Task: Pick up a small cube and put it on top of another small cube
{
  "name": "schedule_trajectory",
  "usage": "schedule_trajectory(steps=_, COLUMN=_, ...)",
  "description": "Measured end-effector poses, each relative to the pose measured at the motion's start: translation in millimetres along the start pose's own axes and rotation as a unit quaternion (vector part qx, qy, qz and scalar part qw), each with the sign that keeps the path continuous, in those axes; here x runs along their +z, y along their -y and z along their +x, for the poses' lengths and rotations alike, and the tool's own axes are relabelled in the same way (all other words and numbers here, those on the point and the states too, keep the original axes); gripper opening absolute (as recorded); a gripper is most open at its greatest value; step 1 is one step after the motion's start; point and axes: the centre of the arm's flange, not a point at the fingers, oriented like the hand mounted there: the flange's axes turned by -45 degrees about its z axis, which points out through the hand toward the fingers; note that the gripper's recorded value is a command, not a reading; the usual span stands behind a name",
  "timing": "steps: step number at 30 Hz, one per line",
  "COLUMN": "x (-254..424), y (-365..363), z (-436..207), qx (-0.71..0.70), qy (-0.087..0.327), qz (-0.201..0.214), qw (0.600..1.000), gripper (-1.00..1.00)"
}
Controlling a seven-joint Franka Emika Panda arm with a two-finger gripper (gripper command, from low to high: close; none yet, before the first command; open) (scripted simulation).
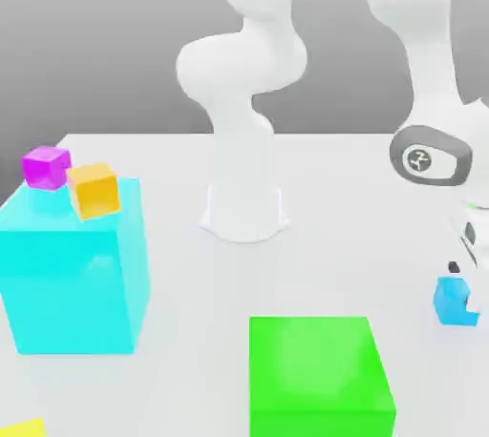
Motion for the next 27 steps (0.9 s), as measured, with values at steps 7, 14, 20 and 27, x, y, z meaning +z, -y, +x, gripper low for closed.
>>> schedule_trajectory(steps=7, x=-5.5, y=0.1, z=0.2, qx=0.0, qy=0.0, qz=0.0, qw=1.0, gripper=-1.0)
schedule_trajectory(steps=14, x=-83.1, y=-47.0, z=-32.8, qx=0.049, qy=0.007, qz=-0.012, qw=0.999, gripper=-1.0)
schedule_trajectory(steps=20, x=-160.7, y=-151.1, z=-168.1, qx=0.202, qy=0.024, qz=-0.034, qw=0.978, gripper=-1.0)
schedule_trajectory(steps=27, x=-237.4, y=-177.3, z=-339.1, qx=0.357, qy=0.032, qz=-0.037, qw=0.933, gripper=-1.0)
